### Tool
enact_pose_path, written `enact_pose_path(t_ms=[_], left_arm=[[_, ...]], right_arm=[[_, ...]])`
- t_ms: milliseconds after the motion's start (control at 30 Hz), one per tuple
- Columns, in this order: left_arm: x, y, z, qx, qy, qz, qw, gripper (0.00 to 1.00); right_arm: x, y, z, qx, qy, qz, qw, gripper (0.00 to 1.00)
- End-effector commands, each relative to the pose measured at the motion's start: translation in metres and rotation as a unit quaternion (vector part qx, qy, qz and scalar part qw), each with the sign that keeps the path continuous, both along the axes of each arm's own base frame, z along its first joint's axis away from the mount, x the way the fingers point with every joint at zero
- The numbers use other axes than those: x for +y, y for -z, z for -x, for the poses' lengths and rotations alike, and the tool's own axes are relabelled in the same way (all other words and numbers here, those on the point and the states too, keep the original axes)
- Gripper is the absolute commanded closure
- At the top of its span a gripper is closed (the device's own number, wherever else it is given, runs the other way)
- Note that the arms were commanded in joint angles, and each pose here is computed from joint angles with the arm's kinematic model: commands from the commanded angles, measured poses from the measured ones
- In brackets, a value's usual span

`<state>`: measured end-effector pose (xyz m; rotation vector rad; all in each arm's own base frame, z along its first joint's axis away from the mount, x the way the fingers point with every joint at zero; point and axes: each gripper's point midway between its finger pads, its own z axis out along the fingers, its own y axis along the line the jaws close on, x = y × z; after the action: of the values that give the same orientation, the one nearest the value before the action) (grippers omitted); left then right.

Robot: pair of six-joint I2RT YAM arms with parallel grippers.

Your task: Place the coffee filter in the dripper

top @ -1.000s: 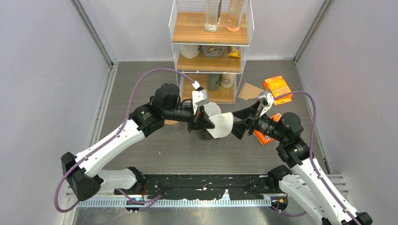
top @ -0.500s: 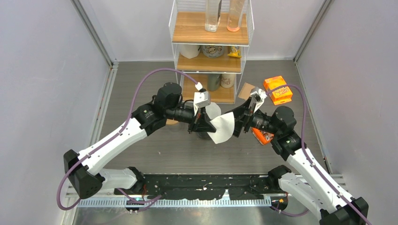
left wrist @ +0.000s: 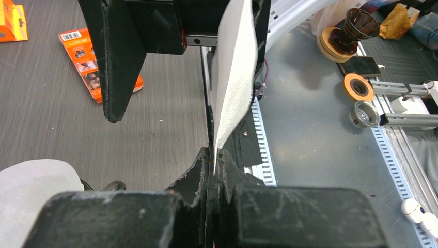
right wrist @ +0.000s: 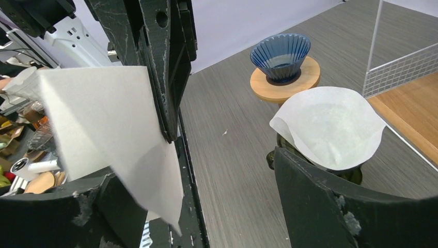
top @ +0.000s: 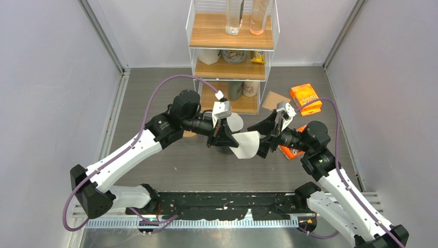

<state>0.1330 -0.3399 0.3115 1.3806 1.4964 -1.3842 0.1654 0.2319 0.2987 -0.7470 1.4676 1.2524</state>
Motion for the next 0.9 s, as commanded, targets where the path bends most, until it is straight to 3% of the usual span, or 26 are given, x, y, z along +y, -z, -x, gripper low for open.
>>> enact_pose_path(t_ms=[0, 300, 500, 733, 833, 867], left_arm=[[-0.002, -0.026, 0.003, -0.026, 0.018, 0.037, 0.999, 1.00], [-0.008, -0.025, 0.003, -0.014, 0.030, 0.034, 0.999, 1.00], [-0.011, -0.025, -0.001, -0.014, 0.025, 0.033, 0.999, 1.00], [-0.011, -0.027, 0.000, -0.018, 0.026, 0.038, 0.999, 1.00], [-0.012, -0.027, -0.002, -0.017, 0.021, 0.036, 0.999, 1.00], [-0.012, -0.027, -0.003, -0.017, 0.020, 0.036, 0.999, 1.00]], right_arm=[[-0.003, -0.018, 0.004, -0.042, 0.006, -0.006, 0.999, 0.17], [0.008, -0.033, 0.019, -0.046, -0.053, -0.037, 0.997, 0.32], [0.011, -0.036, 0.023, -0.042, -0.065, -0.042, 0.996, 0.55], [0.010, -0.038, 0.029, -0.047, -0.074, -0.042, 0.995, 0.69], [0.010, -0.040, 0.029, -0.048, -0.072, -0.044, 0.995, 0.90], [0.010, -0.040, 0.029, -0.048, -0.072, -0.045, 0.995, 0.92]])
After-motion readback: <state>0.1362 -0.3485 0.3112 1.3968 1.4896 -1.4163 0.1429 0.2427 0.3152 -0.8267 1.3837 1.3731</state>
